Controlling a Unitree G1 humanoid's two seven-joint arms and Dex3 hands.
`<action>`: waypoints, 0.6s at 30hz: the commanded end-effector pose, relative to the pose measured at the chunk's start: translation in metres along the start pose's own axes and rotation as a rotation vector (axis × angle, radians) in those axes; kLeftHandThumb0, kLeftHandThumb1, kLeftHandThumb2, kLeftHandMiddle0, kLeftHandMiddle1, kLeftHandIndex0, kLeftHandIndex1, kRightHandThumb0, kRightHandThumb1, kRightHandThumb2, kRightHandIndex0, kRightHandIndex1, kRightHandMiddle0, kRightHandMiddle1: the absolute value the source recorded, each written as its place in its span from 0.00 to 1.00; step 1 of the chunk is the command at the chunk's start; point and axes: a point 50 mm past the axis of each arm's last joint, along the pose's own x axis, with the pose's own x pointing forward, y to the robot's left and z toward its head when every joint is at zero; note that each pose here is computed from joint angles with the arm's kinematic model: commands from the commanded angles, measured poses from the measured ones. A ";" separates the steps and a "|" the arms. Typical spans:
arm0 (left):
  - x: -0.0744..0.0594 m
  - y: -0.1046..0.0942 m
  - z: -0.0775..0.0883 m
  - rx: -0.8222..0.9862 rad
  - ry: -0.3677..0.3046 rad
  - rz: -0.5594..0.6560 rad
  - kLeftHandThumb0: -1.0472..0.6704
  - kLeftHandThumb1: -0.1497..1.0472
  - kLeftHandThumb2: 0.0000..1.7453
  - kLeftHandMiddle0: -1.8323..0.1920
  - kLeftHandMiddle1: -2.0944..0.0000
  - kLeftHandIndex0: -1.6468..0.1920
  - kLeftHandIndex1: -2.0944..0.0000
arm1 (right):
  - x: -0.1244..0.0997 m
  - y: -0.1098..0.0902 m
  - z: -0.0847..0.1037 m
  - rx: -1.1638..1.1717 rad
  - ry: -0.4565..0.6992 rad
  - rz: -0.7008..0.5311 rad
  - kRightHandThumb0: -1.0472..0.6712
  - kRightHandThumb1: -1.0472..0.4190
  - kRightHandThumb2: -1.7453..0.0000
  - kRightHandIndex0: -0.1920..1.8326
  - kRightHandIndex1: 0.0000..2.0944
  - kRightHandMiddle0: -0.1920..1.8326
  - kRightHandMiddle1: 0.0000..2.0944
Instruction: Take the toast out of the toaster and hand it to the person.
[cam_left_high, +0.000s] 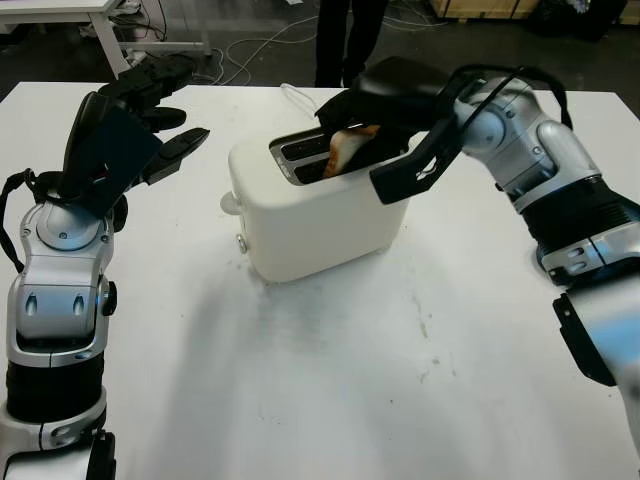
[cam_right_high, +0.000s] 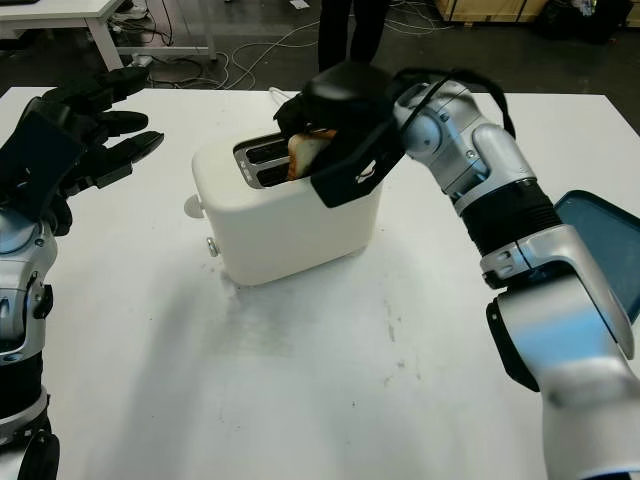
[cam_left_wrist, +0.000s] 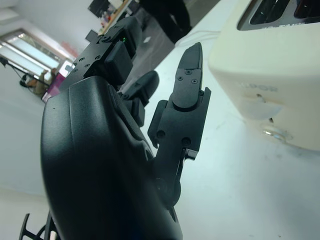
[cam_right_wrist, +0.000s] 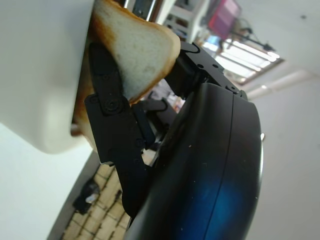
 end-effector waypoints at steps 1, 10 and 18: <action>-0.001 0.002 0.000 0.007 -0.009 0.014 0.48 0.89 0.06 0.76 0.66 0.62 0.95 | -0.006 -0.025 -0.006 0.015 0.026 -0.084 0.36 0.09 0.74 0.55 0.83 0.43 0.83; -0.001 0.002 0.001 0.015 -0.010 0.013 0.48 0.89 0.06 0.76 0.66 0.62 0.95 | -0.025 -0.066 -0.033 0.205 0.038 -0.283 0.33 0.09 0.70 0.59 0.83 0.45 0.83; -0.001 0.002 0.000 0.018 -0.007 0.012 0.47 0.89 0.06 0.76 0.67 0.62 0.95 | -0.046 -0.079 -0.062 0.385 0.105 -0.437 0.31 0.09 0.74 0.56 0.83 0.45 0.81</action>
